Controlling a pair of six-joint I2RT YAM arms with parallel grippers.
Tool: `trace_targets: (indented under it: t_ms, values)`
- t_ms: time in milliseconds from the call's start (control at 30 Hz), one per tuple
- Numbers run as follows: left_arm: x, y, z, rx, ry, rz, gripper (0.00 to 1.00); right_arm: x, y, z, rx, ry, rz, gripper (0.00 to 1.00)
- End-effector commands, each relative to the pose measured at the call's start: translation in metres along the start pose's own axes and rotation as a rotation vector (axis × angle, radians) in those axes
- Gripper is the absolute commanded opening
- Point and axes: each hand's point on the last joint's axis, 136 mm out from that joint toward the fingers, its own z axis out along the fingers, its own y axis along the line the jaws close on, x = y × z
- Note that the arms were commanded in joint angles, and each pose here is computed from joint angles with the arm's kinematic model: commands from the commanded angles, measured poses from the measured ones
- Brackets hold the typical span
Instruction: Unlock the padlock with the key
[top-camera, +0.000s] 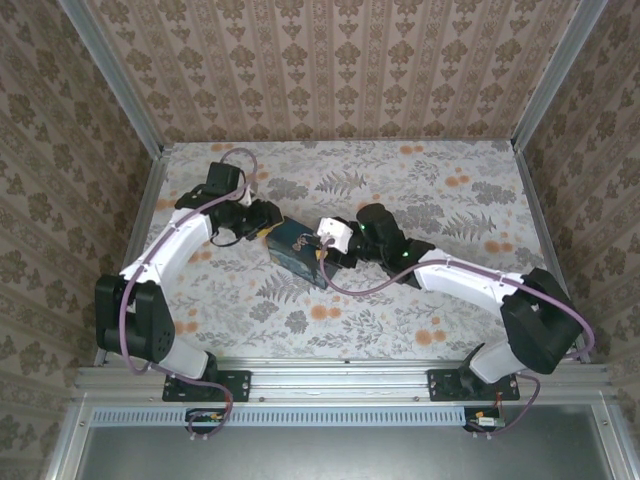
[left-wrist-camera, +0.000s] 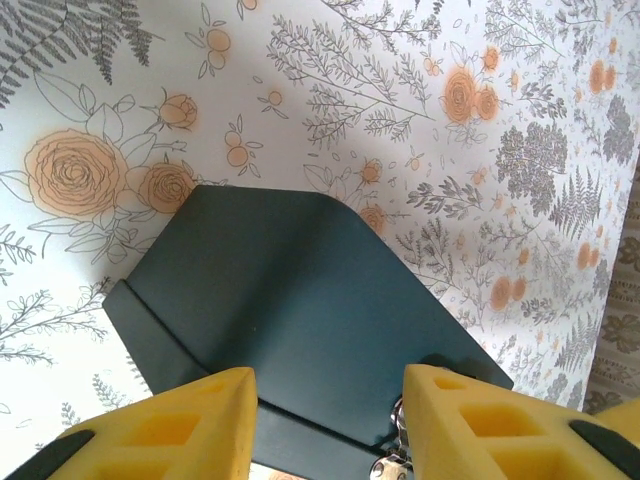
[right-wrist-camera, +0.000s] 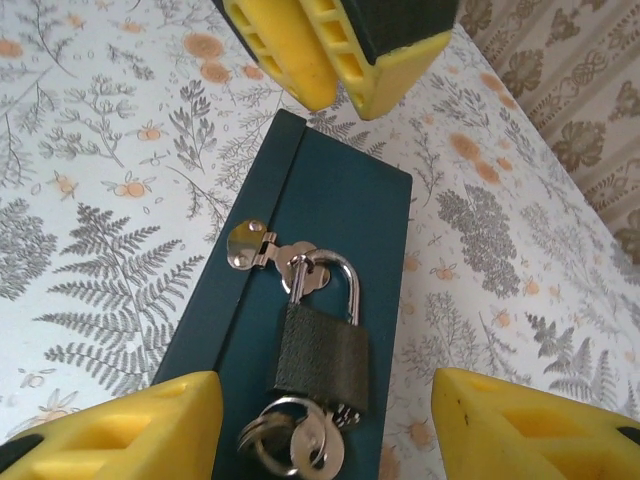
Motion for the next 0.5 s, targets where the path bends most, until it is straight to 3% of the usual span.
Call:
trace_targets:
  t_ms: [0, 267, 467]
  values:
    - [-0.004, -0.002, -0.012, -0.015, -0.013, 0.054, 0.43, -0.011, 0.001, 0.008, -0.051, -0.008, -0.126, 0.57]
    - [-0.013, 0.013, -0.011, -0.109, -0.013, 0.138, 0.43, -0.001, 0.013, 0.013, -0.173, 0.072, -0.131, 0.57]
    - [-0.015, 0.013, -0.006, -0.104, 0.001, 0.176, 0.43, 0.015, 0.011, 0.022, -0.199, 0.178, -0.093, 0.53]
